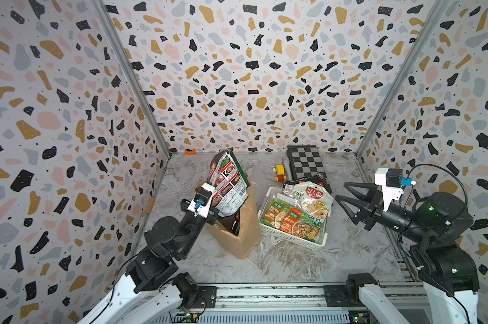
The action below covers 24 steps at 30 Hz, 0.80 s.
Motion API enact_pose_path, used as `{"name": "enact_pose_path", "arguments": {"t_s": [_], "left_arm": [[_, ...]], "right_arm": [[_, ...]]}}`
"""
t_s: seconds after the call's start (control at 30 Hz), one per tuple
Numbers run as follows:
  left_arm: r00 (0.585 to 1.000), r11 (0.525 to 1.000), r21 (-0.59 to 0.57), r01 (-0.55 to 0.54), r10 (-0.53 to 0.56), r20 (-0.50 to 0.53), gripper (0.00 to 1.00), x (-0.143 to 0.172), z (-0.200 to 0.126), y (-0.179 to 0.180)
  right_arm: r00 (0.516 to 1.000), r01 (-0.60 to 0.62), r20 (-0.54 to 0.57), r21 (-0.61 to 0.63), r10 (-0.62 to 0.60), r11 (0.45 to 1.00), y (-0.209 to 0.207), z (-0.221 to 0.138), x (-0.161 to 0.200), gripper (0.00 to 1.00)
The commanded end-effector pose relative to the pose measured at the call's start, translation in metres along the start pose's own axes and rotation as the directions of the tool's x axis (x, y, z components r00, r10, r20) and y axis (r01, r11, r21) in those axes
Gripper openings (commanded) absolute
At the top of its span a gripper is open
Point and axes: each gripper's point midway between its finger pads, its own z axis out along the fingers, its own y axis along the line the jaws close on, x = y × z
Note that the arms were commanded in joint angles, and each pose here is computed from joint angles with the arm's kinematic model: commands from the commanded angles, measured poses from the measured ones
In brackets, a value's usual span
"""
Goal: Place the condiment packets inside the bag
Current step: Place the condiment packet in the paper bag.
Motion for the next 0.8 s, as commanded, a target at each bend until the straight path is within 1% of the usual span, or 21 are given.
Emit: {"name": "enact_pose_path", "arguments": {"t_s": [0.0, 0.13, 0.23, 0.3, 0.4, 0.57, 0.67, 0.77], "left_arm": [[0.988, 0.994, -0.072, 0.077, -0.067, 0.136, 0.0, -0.041, -0.014, 0.027], [0.982, 0.99, -0.111, 0.092, -0.072, 0.174, 0.0, -0.049, -0.026, 0.039], [0.984, 0.989, -0.124, 0.08, -0.058, 0.169, 0.0, -0.048, -0.027, 0.042], [0.987, 0.992, -0.112, 0.062, -0.045, 0.152, 0.0, -0.043, -0.023, 0.037], [0.992, 0.994, -0.106, 0.035, -0.022, 0.123, 0.0, -0.031, -0.012, 0.027], [0.996, 0.996, -0.091, -0.006, 0.014, 0.085, 0.0, 0.001, 0.013, 0.006], [0.998, 0.995, -0.101, 0.003, 0.003, 0.056, 0.0, 0.019, 0.02, 0.001], [0.999, 0.997, -0.063, 0.033, -0.032, 0.022, 0.0, 0.032, 0.017, -0.006]], "right_arm": [[1.0, 0.016, -0.001, 0.003, -0.016, 1.0, 0.002, -0.002, 0.001, 0.62], [1.0, 0.018, -0.001, 0.004, -0.018, 1.0, 0.002, -0.002, 0.001, 0.63], [1.0, 0.015, -0.001, 0.004, -0.015, 1.0, 0.001, -0.002, 0.001, 0.63], [1.0, 0.014, 0.001, 0.003, -0.014, 1.0, 0.002, -0.002, 0.001, 0.63], [1.0, 0.011, 0.002, 0.0, -0.011, 1.0, 0.003, -0.002, 0.001, 0.62], [1.0, 0.006, 0.012, -0.014, -0.006, 1.0, 0.005, -0.003, 0.002, 0.62], [1.0, 0.003, 0.003, -0.021, -0.003, 1.0, 0.007, -0.003, 0.005, 0.62], [1.0, 0.015, -0.009, -0.018, -0.015, 1.0, 0.009, -0.006, 0.008, 0.63]]}}
